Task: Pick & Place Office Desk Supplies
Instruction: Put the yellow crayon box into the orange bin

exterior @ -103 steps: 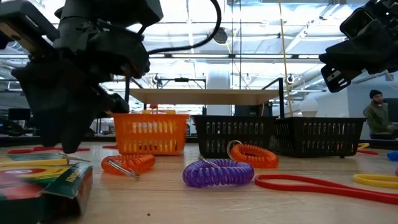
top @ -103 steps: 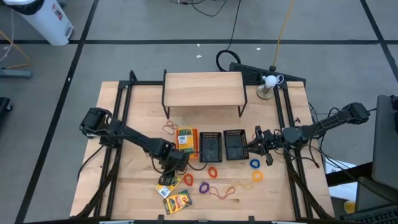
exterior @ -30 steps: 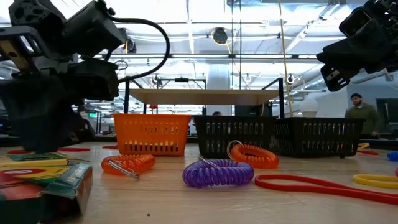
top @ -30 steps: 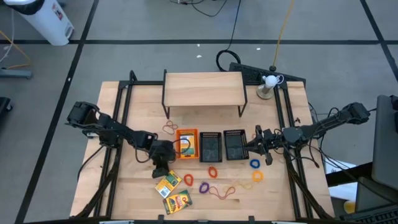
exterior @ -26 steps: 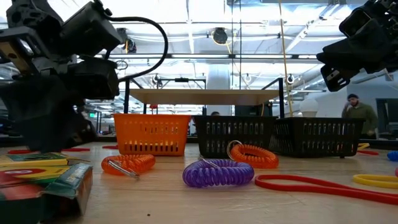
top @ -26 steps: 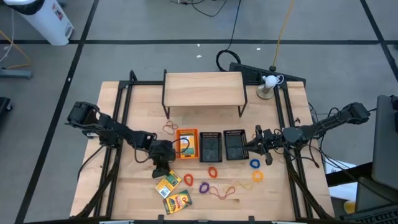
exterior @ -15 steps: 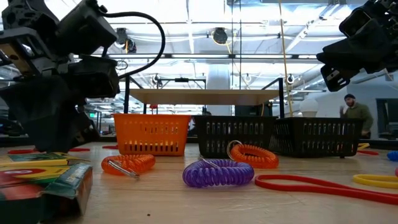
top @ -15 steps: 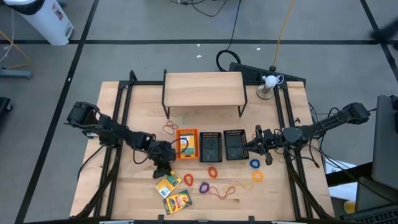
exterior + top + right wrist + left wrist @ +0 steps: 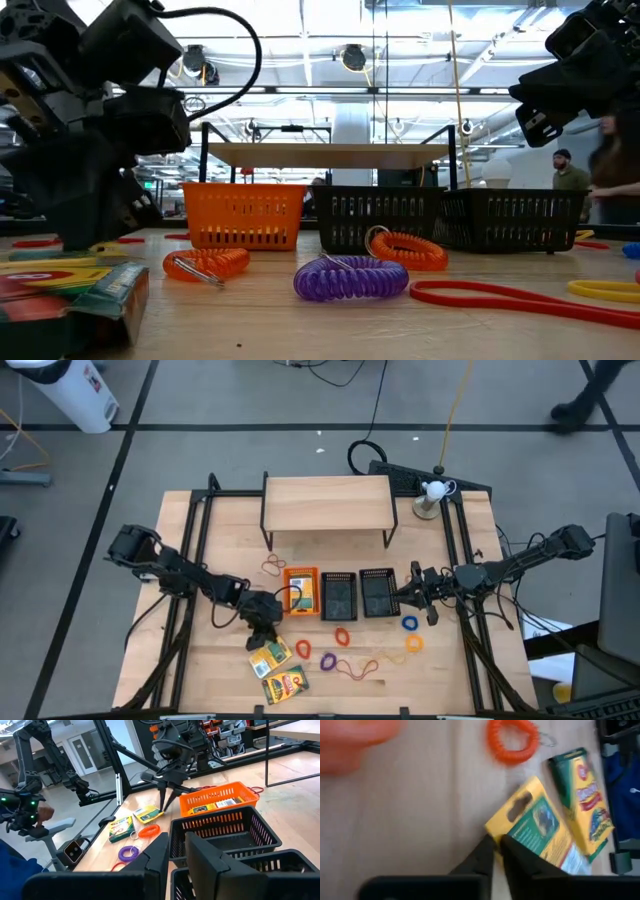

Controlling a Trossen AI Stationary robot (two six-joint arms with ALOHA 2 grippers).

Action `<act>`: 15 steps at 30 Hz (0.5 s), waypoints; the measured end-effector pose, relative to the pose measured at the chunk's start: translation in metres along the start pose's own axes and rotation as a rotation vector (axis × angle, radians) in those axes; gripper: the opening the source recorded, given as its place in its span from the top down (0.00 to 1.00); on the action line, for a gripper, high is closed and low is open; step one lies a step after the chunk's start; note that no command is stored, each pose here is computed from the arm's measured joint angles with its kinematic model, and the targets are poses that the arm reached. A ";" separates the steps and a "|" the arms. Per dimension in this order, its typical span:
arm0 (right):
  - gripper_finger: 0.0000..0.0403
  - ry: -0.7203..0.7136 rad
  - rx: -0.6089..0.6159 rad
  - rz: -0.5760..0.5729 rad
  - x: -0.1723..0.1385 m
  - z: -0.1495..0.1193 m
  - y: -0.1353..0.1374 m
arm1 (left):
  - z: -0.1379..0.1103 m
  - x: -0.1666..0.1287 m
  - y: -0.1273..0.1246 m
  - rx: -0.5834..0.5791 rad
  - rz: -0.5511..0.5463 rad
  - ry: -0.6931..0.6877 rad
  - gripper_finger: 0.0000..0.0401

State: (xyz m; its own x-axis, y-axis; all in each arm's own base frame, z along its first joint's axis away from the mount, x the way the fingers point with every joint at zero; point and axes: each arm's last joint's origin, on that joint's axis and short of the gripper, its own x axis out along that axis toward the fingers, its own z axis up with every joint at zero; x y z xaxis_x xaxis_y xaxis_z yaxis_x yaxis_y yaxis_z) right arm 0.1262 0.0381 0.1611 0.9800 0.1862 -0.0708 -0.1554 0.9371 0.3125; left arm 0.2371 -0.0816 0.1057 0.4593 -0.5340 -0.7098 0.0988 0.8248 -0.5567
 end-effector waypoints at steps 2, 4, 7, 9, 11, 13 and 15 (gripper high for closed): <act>0.85 0.000 0.000 0.000 0.000 0.000 0.000 | 0.000 0.001 -0.002 0.028 0.009 -0.018 0.97; 0.85 0.000 0.000 0.000 0.000 0.000 0.000 | 0.000 0.002 -0.005 0.055 0.016 -0.031 0.98; 0.85 -0.001 0.000 -0.001 0.000 0.000 0.000 | 0.000 0.003 -0.007 0.061 0.022 -0.038 0.99; 0.85 -0.001 0.000 -0.002 0.000 0.000 0.000 | 0.000 0.003 -0.009 0.067 0.013 -0.053 0.99; 0.85 -0.001 0.000 -0.002 0.000 0.000 0.000 | 0.002 0.004 -0.011 0.082 0.002 -0.072 1.00; 0.85 -0.002 0.000 -0.003 0.000 0.000 0.000 | 0.003 0.004 -0.011 0.086 -0.007 -0.087 1.00; 0.85 -0.001 0.000 -0.003 0.000 0.000 0.000 | 0.004 0.002 -0.011 0.070 -0.007 -0.093 1.00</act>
State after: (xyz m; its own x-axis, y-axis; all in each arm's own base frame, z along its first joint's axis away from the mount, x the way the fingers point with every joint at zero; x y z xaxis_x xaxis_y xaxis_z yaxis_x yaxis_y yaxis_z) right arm 0.1262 0.0380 0.1611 0.9805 0.1832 -0.0710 -0.1526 0.9377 0.3123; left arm 0.2409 -0.0910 0.1123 0.5380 -0.5233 -0.6609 0.1627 0.8337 -0.5277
